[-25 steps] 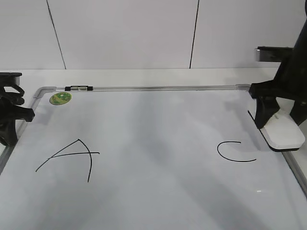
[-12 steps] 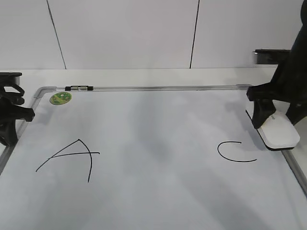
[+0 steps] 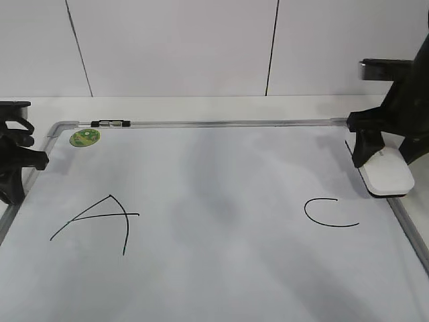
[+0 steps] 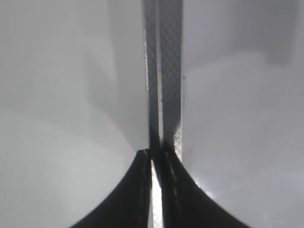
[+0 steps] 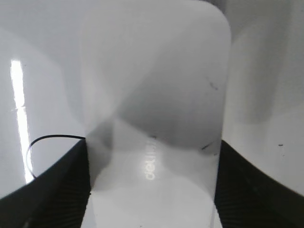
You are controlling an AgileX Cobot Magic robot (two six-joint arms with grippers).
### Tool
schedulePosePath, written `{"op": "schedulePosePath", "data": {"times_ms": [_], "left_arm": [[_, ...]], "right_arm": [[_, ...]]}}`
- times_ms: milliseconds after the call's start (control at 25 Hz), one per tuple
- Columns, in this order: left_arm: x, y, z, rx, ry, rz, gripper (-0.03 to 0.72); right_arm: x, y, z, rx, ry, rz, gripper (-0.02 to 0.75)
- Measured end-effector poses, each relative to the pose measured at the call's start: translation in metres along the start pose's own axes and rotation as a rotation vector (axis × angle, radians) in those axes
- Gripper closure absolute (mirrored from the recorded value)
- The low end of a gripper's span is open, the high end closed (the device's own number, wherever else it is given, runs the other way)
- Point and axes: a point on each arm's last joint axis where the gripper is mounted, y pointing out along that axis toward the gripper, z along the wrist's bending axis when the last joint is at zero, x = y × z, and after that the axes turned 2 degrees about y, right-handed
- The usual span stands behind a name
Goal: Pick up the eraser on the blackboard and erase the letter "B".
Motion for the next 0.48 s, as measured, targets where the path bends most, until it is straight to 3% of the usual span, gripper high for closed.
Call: {"op": "schedulePosePath", "data": {"times_ms": [480], "left_arm": [[0.000,0.000,0.000,-0.001,-0.001,-0.002,0.669]], "right_arm": [[0.000,0.016,0.001,0.040,0.007,0.060,0.197]]}}
